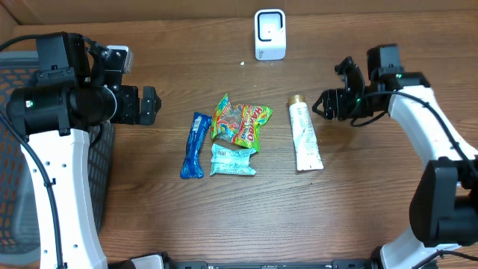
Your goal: Scan the item barcode
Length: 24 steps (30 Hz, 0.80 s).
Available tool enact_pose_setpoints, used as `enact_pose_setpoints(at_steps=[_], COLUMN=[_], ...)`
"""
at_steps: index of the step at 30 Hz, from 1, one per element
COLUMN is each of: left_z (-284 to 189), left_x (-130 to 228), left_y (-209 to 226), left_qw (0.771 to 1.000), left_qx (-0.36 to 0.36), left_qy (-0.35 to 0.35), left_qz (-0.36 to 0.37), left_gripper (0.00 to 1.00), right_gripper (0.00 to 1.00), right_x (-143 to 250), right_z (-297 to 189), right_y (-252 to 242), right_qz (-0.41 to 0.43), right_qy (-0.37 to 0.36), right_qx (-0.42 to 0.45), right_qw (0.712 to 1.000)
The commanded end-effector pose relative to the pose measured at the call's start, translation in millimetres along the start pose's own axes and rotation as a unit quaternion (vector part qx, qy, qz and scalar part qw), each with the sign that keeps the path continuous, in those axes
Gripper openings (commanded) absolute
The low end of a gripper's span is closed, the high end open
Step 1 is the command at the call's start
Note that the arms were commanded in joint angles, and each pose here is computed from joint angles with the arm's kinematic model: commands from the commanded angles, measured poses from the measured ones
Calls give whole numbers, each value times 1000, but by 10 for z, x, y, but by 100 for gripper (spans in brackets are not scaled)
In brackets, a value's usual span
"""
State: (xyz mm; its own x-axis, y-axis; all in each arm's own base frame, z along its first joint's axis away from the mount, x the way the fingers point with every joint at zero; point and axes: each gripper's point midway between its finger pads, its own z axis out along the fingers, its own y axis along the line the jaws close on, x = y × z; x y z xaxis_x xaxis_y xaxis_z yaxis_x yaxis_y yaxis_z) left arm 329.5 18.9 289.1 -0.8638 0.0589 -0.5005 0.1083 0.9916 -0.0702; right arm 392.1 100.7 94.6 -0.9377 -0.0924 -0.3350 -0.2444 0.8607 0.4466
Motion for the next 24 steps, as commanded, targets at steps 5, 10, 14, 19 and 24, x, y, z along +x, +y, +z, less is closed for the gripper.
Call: enact_pose_setpoints(at_steps=[5,10,14,19,24], left_z=[-20,-20,-20,-20,-20], left_x=[-20,-21,-21,-20,-21], left_y=[-15,-14,-14,-15,-14], left_qw=[1000,1000,1000,1000,1000], left_qx=[3,3,3,3,3], left_qy=[-5,-5,-5,-5,-5], left_qz=[3,3,3,3,3], left_gripper=[100,100,100,100,100], right_gripper=[66,66,66,62,55], right_x=[215,176,275,352,465], right_z=[360,473,608,813,1003], right_y=[-130,-84,-39,-18,-140], right_qz=[-6,-10,-9,-33,-27], right_qy=[22,15,38,56,79], right_qx=[-16,-43,-51,-48,-28], right_qw=[1000,999,998,997,996])
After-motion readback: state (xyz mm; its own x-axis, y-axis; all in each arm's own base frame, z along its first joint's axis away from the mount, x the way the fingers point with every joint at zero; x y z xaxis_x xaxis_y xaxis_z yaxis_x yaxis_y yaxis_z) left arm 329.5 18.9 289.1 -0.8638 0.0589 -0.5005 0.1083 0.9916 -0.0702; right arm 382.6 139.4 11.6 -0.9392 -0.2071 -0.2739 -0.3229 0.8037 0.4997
